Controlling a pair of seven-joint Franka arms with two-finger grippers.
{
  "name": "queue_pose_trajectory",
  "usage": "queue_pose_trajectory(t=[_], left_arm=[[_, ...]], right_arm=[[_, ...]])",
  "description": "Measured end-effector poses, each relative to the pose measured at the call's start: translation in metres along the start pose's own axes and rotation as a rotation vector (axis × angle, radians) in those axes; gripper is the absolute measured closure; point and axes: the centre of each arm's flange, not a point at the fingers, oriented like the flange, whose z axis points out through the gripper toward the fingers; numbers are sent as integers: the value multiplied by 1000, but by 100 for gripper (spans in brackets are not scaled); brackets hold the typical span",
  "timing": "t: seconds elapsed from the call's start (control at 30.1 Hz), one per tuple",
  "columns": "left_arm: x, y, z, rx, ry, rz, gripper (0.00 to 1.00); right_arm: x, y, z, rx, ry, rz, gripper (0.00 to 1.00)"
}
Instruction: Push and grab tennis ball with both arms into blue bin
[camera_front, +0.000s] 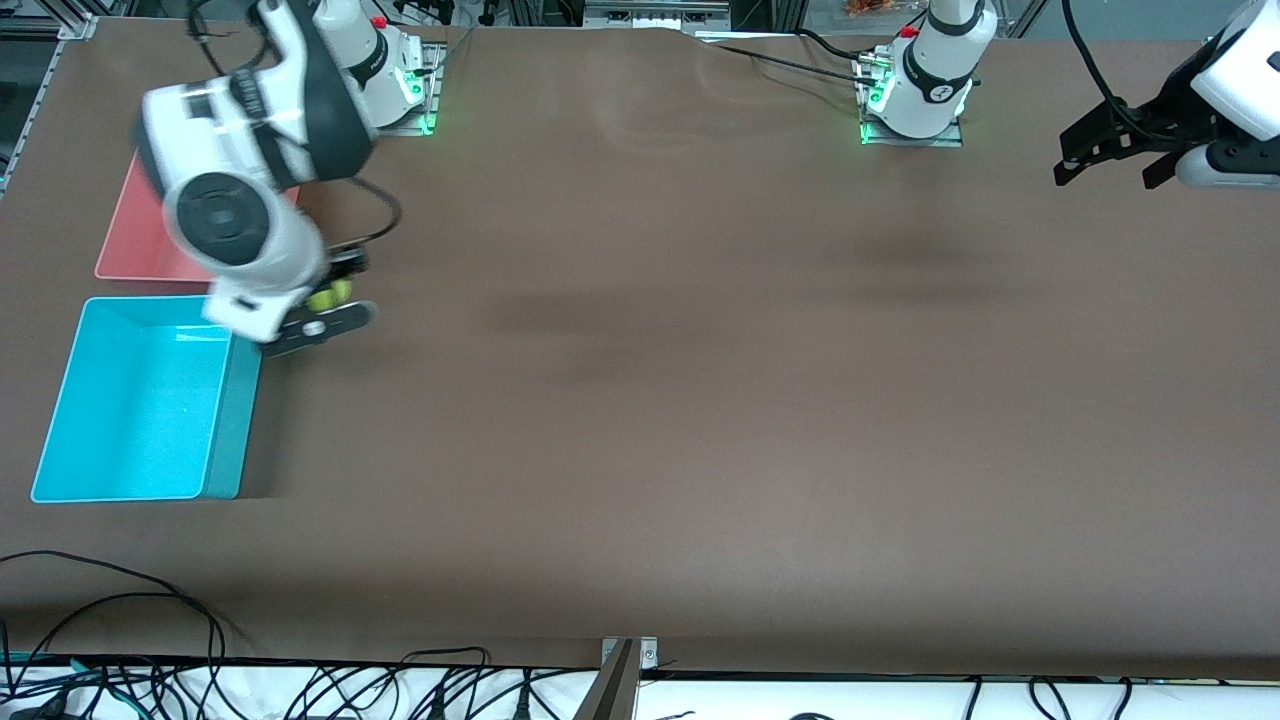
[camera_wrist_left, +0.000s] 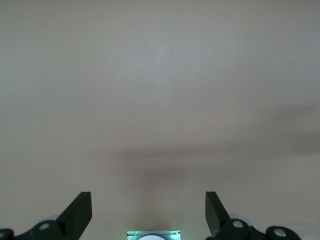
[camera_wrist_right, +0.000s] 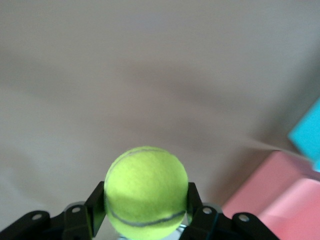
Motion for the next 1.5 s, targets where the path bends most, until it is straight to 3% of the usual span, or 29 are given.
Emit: queue_pose_trajectory(t=[0.37, 0.66, 0.93, 1.5], left_arm=[[0, 13, 3, 3, -4, 25, 0], [1, 15, 4, 3, -6, 28, 0], [1, 16, -2, 2, 9, 29, 0], [24, 12, -1, -2, 20, 17, 0]], right_arm=[[-12, 111, 21, -31, 35, -69, 34], [-23, 187, 82, -17, 56, -106, 34], [-39, 237, 159, 103, 101, -150, 34], [-48, 277, 287, 344, 152, -185, 34]])
